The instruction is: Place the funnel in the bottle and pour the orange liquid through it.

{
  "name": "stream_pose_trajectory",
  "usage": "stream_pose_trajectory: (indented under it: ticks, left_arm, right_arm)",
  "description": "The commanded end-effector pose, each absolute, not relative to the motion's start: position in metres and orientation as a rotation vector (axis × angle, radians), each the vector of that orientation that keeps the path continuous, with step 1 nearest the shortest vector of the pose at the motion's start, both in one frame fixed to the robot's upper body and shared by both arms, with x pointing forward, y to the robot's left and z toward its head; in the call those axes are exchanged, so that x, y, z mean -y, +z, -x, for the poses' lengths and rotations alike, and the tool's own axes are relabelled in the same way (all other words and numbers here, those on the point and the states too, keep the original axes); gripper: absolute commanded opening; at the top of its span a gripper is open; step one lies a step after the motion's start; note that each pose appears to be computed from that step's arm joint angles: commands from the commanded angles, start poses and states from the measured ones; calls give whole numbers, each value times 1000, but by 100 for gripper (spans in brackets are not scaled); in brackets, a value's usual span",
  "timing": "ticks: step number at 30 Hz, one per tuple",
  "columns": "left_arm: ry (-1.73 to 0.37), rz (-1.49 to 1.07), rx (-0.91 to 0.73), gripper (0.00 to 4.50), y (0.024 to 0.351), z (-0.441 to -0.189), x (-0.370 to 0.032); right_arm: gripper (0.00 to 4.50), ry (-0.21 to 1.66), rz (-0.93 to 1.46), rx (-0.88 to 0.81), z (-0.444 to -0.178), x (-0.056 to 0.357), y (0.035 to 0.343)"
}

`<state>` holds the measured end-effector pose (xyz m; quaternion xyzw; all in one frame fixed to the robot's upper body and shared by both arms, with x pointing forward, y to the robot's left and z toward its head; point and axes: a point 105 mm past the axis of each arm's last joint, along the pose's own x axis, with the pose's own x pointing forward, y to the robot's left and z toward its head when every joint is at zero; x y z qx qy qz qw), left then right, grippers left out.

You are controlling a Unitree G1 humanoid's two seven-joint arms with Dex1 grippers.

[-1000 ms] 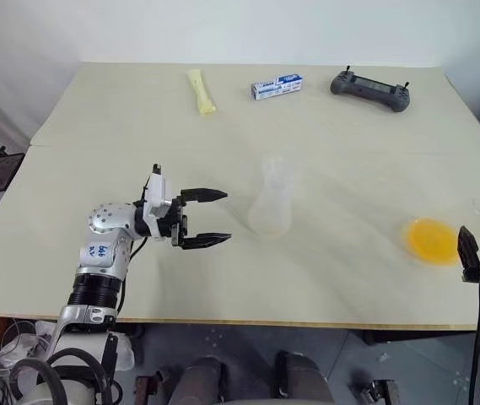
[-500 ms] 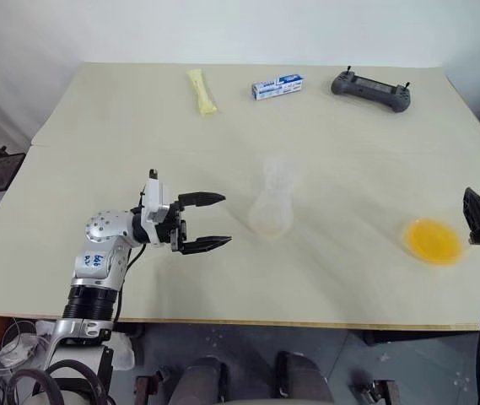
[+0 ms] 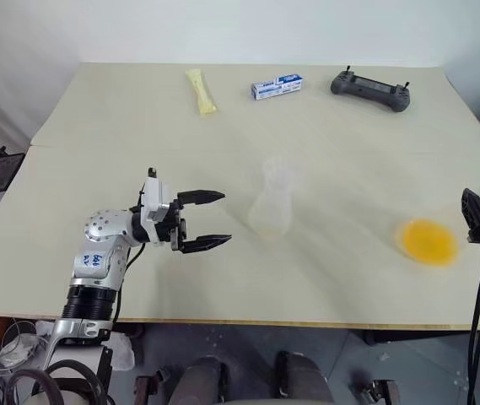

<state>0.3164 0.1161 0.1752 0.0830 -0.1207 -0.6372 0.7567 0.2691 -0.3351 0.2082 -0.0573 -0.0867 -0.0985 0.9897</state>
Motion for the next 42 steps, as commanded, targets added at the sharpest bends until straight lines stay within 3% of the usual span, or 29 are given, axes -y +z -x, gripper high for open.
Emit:
stream_pose_trajectory:
  ticks: [1,8,16,34,42]
  left_arm:
    - [-1407,-196,311,450,185,-317,-117]
    - [-1425,-196,313,450,187,-326,-116]
    - [-1425,-152,328,450,189,-339,-114]
    - [-1440,-176,361,450,196,-341,-121]
    - [-1408,-127,420,450,209,-343,-123]
  right_arm:
    - [280,-135,162,285,-267,309,245]
    - [280,-31,333,327,-284,258,276]
    - [280,27,583,373,-300,215,291]
    - [280,92,1273,466,-338,129,287]
    - [280,135,1405,551,-341,107,294]
